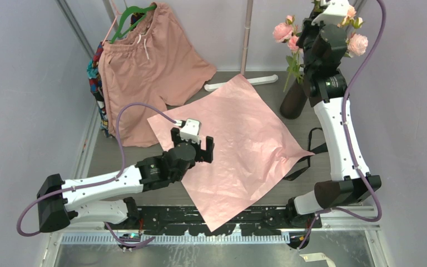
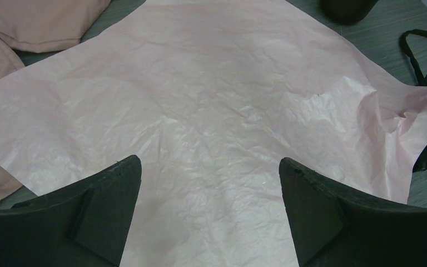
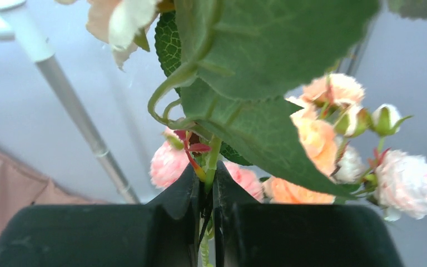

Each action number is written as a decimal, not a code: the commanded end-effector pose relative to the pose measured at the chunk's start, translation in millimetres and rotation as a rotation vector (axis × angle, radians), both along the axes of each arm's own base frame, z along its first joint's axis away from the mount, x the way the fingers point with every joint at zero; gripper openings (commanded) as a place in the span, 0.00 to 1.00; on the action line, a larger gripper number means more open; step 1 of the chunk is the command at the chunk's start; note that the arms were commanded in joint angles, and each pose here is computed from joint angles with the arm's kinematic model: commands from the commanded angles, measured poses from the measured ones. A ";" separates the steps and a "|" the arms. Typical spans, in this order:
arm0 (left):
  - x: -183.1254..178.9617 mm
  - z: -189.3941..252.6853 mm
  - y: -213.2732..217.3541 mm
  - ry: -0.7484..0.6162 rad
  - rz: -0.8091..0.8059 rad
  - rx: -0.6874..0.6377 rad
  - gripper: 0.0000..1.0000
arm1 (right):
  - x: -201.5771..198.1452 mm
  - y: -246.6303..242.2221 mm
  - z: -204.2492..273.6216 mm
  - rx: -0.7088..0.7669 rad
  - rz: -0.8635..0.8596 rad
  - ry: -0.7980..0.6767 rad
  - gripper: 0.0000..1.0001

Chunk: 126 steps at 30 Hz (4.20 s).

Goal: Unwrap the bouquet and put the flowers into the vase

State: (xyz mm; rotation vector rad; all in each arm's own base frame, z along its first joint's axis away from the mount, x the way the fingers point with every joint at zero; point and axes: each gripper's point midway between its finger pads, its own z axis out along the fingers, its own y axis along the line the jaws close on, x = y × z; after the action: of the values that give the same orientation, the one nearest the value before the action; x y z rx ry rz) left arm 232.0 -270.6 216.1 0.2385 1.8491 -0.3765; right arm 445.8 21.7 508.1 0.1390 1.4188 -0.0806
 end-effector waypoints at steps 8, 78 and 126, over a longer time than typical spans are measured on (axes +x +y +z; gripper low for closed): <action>8.7 23.9 -1.0 -0.051 0.038 -0.008 0.94 | 7.4 -33.3 70.7 -0.023 -0.084 -0.205 0.01; 27.5 -2.1 -8.4 0.021 0.068 0.073 0.96 | 0.3 -67.3 18.6 0.069 -0.054 -0.211 0.90; 73.3 -40.1 0.9 0.240 0.070 -0.042 1.00 | -38.2 134.1 -109.3 0.229 0.699 0.187 0.91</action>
State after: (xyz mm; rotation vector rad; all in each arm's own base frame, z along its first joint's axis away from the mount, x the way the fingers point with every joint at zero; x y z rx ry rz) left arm 299.2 -265.3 158.8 0.1181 2.1198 -0.3764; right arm 405.1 139.1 403.5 -0.1399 1.5845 0.6187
